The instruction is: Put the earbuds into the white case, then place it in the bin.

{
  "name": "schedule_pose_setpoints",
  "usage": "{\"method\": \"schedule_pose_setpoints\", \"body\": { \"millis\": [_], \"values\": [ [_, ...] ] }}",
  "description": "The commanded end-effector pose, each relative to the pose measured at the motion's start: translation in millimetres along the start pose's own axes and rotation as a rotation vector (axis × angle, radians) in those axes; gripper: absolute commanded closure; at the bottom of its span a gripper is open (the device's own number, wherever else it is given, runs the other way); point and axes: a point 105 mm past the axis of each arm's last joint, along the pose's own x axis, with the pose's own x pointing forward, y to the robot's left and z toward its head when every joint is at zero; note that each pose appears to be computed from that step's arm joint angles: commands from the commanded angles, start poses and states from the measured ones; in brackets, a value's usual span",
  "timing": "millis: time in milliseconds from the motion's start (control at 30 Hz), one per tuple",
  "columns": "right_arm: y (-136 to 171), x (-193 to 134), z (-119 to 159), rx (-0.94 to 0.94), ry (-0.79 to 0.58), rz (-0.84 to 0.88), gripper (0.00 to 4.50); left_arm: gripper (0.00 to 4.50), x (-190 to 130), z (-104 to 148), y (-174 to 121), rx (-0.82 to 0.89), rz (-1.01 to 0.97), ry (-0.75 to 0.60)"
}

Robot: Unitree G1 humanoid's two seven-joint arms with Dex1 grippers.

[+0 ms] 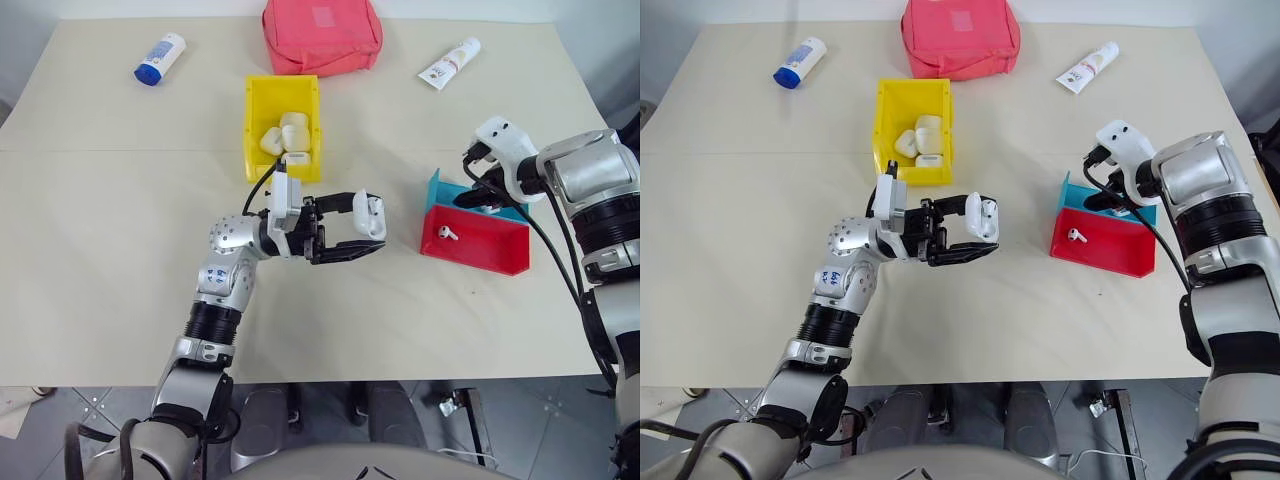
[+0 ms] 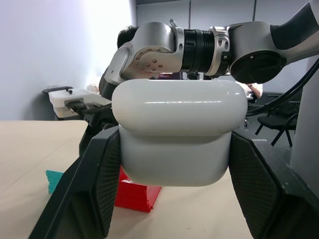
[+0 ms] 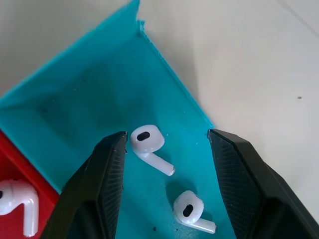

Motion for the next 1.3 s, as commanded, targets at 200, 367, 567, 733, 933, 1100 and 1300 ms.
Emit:
{"method": "schedule_pose_setpoints", "body": {
  "millis": [200,367,567,733,933,1100,1300],
  "values": [
    [-3.6,-5.2,13.7,-0.029,-0.004,0.001,1.82,1.7,1.8,9.8,-3.6,0.033,-0.006,-0.026],
    [-3.0,-3.1,10.7,-0.052,0.032,0.012,1.82,1.7,1.0,10.6,-3.3,0.037,0.001,-0.024],
    [-2.5,-1.4,11.6,-0.063,0.04,0.019,1.82,1.7,0.0,11.3,-1.5,0.042,0.008,-0.022],
    [-2.6,0.1,10.4,-0.078,0.051,0.021,1.82,1.7,-0.4,11.6,-0.8,0.045,0.013,-0.021],
    [0.4,1.6,7.4,-0.086,0.072,0.043,1.82,1.7,-1.3,11.7,0.2,0.048,0.019,-0.018],
    [-1.0,2.1,5.3,-0.102,0.086,0.036,1.82,1.7,-1.4,11.8,1.2,0.051,0.022,-0.016],
    [-1.1,3.3,6.5,-0.101,0.081,0.034,2.66,1.7,-1.7,11.9,2.5,0.055,0.024,-0.014]
  ]
}}
